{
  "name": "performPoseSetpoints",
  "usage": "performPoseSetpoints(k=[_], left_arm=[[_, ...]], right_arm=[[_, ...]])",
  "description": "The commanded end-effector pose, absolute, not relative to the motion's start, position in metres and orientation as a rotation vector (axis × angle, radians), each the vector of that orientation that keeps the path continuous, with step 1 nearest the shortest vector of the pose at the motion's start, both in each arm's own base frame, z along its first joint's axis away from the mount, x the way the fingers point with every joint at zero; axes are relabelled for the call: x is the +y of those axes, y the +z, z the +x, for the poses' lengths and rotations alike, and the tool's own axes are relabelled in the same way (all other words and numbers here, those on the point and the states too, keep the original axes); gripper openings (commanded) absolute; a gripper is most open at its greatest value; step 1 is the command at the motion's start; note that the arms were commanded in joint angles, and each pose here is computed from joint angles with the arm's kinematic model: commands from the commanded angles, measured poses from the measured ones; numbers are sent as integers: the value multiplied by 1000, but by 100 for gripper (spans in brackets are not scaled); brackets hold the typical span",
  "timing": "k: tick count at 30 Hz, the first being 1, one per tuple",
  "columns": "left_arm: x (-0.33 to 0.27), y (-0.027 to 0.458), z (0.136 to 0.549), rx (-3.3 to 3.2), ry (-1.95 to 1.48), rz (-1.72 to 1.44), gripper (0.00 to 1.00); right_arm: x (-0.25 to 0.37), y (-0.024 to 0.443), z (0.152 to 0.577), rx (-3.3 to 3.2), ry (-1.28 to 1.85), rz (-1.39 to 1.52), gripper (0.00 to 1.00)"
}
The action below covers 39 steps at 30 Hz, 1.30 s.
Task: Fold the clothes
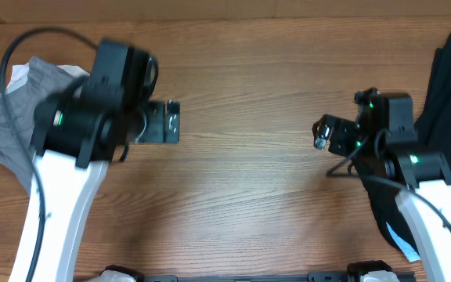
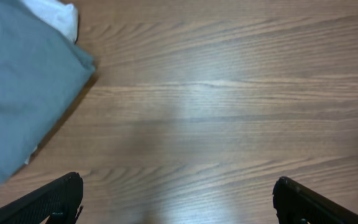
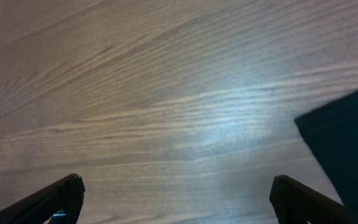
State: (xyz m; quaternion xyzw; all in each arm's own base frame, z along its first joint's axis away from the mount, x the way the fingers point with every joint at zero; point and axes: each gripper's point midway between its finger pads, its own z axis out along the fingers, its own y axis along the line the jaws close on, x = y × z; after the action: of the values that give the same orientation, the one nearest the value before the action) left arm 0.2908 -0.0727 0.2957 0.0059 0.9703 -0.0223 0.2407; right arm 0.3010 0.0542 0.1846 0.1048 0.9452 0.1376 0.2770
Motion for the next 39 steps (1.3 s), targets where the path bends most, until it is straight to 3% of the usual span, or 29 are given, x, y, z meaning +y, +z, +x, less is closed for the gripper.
performPoseSetpoints(k=[1,9,16,20,28,39], left_arm=[[-52,264,280,2670,-7,-77,100],[-2,134,305,2877,25,-289,99],[43,40,323,3066,77,-462,83],[58,6,352,3015,83,-443,88],[74,32,429,2728,113,-314,89],[97,87,485,2487,219,-321,89]], right_arm=[[53,174,292,2562,363,293,100],[54,165,290,2590,367,297,100],[54,164,291,2593,366,298,100],[54,164,291,2594,366,299,100],[54,164,291,2594,366,299,100],[55,165,292,2586,367,297,100]])
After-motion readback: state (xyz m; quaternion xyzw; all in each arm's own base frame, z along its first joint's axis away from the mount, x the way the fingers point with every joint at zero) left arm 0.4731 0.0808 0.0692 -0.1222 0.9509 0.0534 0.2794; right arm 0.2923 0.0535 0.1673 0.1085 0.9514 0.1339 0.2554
